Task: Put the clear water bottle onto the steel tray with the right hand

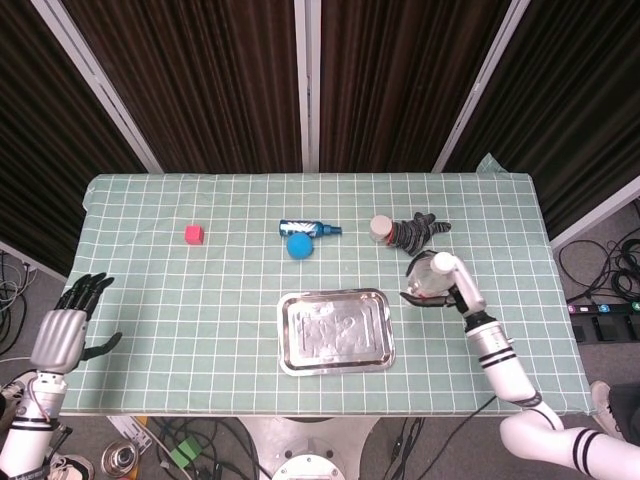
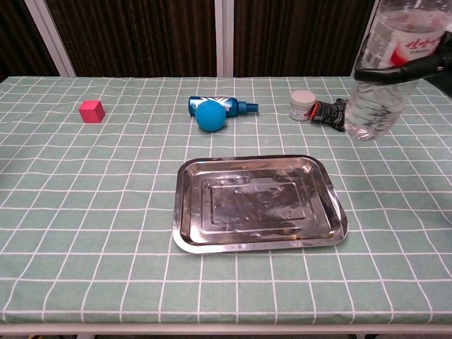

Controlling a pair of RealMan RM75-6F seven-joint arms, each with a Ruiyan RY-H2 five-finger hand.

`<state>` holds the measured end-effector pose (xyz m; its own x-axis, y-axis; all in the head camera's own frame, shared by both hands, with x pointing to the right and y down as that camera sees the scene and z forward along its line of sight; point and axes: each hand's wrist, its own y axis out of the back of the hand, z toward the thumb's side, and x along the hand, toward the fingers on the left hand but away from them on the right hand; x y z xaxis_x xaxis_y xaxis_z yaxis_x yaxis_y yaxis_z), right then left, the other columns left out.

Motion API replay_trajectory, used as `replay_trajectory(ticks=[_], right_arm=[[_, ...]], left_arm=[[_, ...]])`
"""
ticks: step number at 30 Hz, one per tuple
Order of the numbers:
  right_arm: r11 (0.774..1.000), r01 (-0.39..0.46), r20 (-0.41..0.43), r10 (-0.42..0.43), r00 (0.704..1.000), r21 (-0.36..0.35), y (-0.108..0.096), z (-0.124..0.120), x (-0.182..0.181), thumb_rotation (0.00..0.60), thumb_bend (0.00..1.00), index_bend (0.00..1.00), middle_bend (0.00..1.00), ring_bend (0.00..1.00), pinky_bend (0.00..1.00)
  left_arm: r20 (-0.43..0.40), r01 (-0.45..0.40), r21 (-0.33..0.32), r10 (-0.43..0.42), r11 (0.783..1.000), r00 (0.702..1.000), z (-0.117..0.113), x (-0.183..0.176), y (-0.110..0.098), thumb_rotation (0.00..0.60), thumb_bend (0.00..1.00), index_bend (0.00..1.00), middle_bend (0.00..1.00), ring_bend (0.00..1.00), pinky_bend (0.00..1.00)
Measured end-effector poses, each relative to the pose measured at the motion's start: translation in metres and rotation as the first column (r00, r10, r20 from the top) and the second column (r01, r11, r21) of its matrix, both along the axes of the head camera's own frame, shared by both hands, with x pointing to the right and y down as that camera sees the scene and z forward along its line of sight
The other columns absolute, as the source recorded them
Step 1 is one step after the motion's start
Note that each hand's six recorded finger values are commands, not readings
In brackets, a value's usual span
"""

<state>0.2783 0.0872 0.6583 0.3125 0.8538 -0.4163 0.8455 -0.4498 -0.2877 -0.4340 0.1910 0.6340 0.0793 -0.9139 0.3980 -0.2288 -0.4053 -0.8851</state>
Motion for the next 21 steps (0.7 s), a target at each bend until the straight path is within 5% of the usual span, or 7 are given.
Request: replay_trajectory(ticks=[4, 8, 16, 21], right_arm=[[0.998, -0.066, -0.045, 0.067, 0.997, 0.024, -0.005, -0.008, 0.035, 0.600, 0.09, 0.70, 0.58, 0.39, 0.44], [0.999, -0.037, -0.090, 0.040, 0.995, 0.037, -0.007, -0.017, 0.050, 0.600, 0.09, 0.70, 0.58, 0.39, 0.44], [0.999, 0.012, -0.039, -0.014, 0.999, -0.032, 0.009, 0.011, 0.010, 0.600, 0.09, 0.70, 0.58, 0.39, 0.44], [0.991, 0.098, 0.048, -0.095, 0.994, -0.085, 0.023, 0.033, -0.052, 0.600, 0.09, 0.70, 0.58, 0.39, 0.44]], left_arm=[[0.001, -0.010, -0.024, 0.010, 1.000, 1.000, 0.005, 0.001, 0.004, 0.600, 0.24, 0.16, 0.18, 0.09, 0.19], [0.002, -0.029, -0.025, 0.029, 0.999, 1.000, 0.005, 0.006, 0.003, 0.600, 0.24, 0.16, 0.18, 0.09, 0.19], [0.010, 0.008, -0.020, -0.008, 1.000, 1.000, 0.003, -0.001, 0.007, 0.600, 0.24, 0.16, 0.18, 0.09, 0.19], [0.014, 0.015, -0.016, -0.015, 1.000, 1.000, 0.002, -0.005, 0.010, 0.600, 0.24, 0.16, 0.18, 0.09, 0.19]])
